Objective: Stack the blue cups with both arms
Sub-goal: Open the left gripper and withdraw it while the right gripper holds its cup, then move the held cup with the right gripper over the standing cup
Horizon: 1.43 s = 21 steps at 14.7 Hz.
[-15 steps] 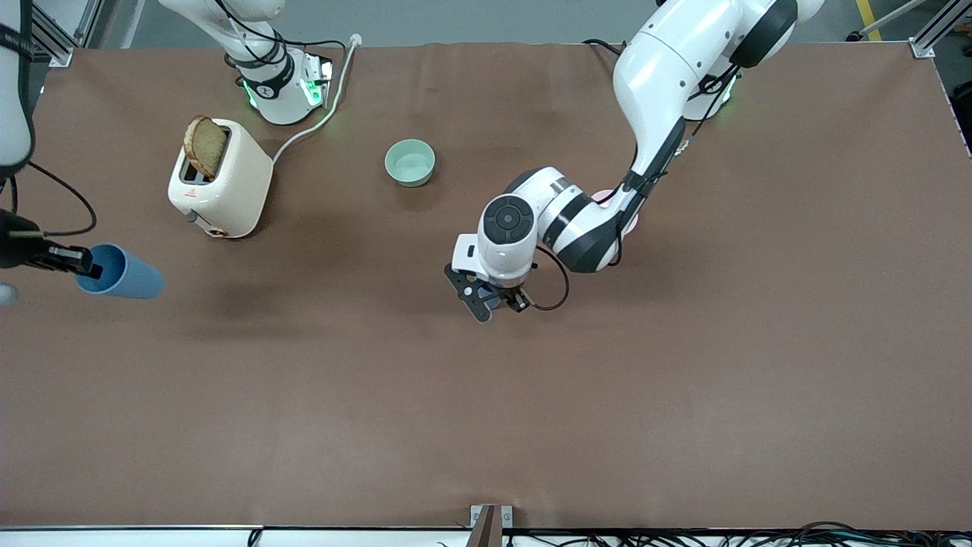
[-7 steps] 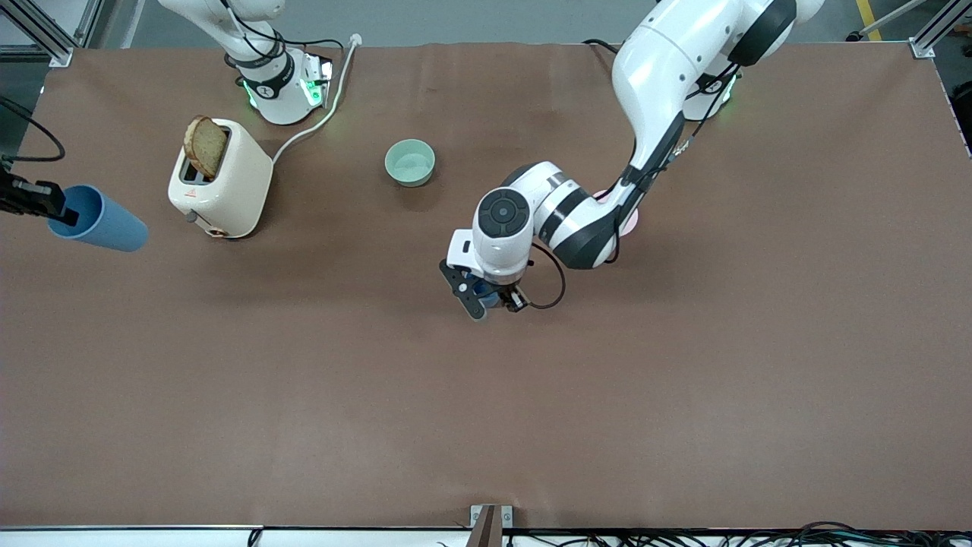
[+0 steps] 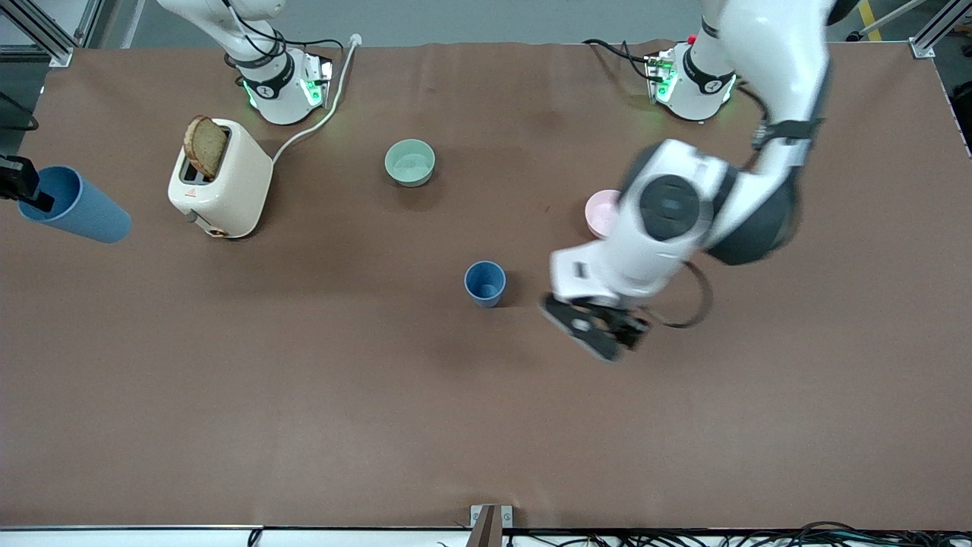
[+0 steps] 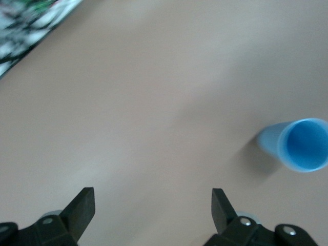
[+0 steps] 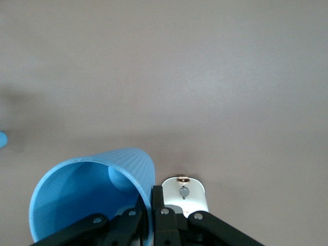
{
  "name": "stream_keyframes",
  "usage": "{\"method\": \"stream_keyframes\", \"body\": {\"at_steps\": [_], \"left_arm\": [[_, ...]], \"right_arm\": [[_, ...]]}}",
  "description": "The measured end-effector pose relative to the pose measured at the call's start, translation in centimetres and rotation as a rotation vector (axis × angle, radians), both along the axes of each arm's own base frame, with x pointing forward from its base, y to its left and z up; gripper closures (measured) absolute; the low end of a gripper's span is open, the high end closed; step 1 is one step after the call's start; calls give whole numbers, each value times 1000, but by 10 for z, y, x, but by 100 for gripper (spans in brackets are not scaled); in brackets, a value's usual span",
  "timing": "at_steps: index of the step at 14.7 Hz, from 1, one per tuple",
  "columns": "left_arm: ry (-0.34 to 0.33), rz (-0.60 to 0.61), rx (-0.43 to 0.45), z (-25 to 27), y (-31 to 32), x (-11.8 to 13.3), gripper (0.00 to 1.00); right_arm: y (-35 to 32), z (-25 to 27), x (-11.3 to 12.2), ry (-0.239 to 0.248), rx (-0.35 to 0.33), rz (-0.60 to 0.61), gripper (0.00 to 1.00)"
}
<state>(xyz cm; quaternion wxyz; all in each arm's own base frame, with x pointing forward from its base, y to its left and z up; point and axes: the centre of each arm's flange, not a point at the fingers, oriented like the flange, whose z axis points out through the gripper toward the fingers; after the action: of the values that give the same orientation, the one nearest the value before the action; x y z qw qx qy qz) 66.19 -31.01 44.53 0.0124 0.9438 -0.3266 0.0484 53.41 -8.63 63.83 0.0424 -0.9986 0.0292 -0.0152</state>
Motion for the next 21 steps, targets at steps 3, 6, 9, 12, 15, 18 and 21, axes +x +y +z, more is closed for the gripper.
{"method": "stream_keyframes", "body": {"at_steps": [3, 6, 9, 12, 15, 18, 21], "left_arm": [[32, 201, 9, 9, 89, 27, 0], [25, 384, 14, 33, 164, 38, 0], [8, 498, 21, 71, 221, 33, 0], [-14, 643, 12, 111, 274, 20, 0], [-23, 709, -13, 162, 294, -8, 0], [1, 725, -8, 184, 297, -32, 0], [10, 724, -4, 180, 298, -47, 0]], "right_arm": [[21, 4, 2, 6, 2, -23, 95], [46, -1, 8, 23, 5, -63, 95], [102, -11, 18, 33, 15, -72, 95], [167, -22, 28, 13, 39, -90, 95], [233, -41, 37, -7, 59, -100, 95], [303, -68, 40, -24, 73, -110, 95], [370, -100, 35, -32, 81, -99, 95]]}}
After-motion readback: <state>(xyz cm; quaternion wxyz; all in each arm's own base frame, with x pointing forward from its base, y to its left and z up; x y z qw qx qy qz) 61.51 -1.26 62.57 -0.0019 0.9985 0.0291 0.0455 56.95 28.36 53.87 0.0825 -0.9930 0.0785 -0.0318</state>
